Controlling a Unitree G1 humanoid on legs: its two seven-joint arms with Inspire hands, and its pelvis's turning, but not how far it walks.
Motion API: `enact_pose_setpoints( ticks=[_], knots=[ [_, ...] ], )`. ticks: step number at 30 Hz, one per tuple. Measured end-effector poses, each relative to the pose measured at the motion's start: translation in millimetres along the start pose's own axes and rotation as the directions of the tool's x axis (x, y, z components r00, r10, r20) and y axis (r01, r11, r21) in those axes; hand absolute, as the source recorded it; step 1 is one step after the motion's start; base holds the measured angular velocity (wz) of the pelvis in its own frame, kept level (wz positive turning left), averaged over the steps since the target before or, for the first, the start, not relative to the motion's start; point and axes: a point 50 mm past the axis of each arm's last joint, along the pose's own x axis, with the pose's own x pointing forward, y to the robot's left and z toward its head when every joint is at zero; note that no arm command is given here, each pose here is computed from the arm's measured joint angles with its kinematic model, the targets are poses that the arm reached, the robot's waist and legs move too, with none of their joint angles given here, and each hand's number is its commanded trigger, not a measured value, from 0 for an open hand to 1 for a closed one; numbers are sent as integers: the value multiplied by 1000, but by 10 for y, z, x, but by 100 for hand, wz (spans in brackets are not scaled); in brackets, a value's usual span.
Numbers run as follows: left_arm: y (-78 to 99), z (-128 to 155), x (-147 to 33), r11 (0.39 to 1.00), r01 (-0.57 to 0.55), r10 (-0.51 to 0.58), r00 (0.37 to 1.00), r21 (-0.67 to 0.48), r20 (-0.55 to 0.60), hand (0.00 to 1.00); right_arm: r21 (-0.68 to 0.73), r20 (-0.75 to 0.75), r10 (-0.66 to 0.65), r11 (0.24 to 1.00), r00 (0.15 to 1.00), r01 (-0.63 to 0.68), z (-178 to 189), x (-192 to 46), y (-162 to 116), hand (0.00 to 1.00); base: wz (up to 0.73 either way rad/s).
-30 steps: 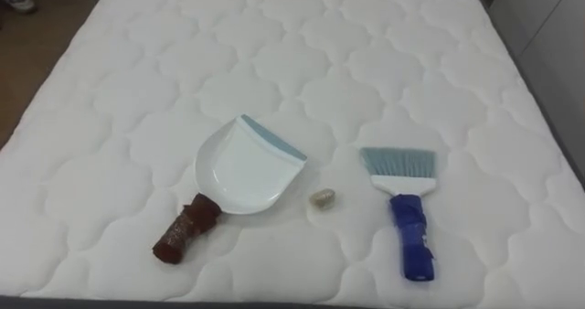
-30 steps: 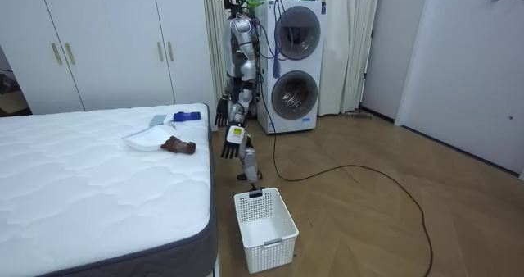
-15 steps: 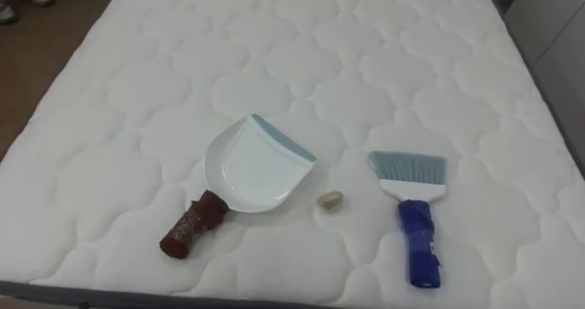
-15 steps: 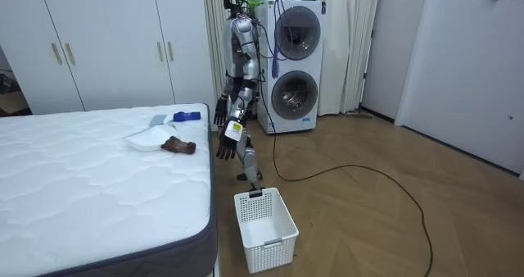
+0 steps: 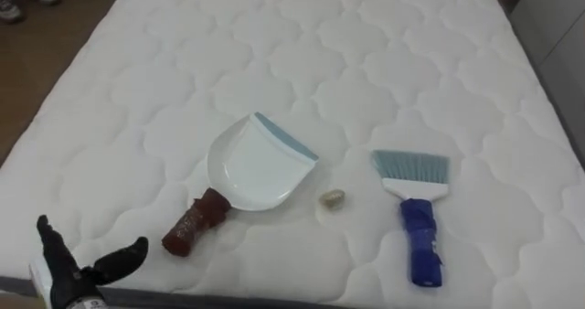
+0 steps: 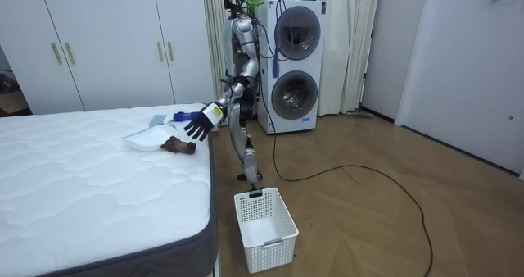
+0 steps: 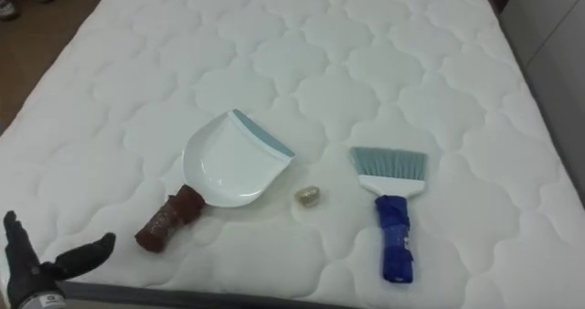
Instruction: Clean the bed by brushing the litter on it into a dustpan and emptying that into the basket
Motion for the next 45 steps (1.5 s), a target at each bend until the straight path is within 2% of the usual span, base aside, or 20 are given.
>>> enact_pose_setpoints(
  ticks=[10, 20, 45],
  knots=[
    [-296, 208, 8, 992, 122, -123, 989, 17, 84, 0, -51, 13, 45, 998, 999, -45, 84, 18, 39, 0, 1],
    [-483, 415, 51, 979, 201, -202, 967, 28, 157, 0, -79, 42, 67, 995, 997, -64, 229, 42, 54, 0, 2],
    [-574, 334, 121, 972, 222, -228, 968, 74, 100, 0, -66, 43, 22, 998, 999, -19, 340, 65, 5, 0, 0]
  ],
)
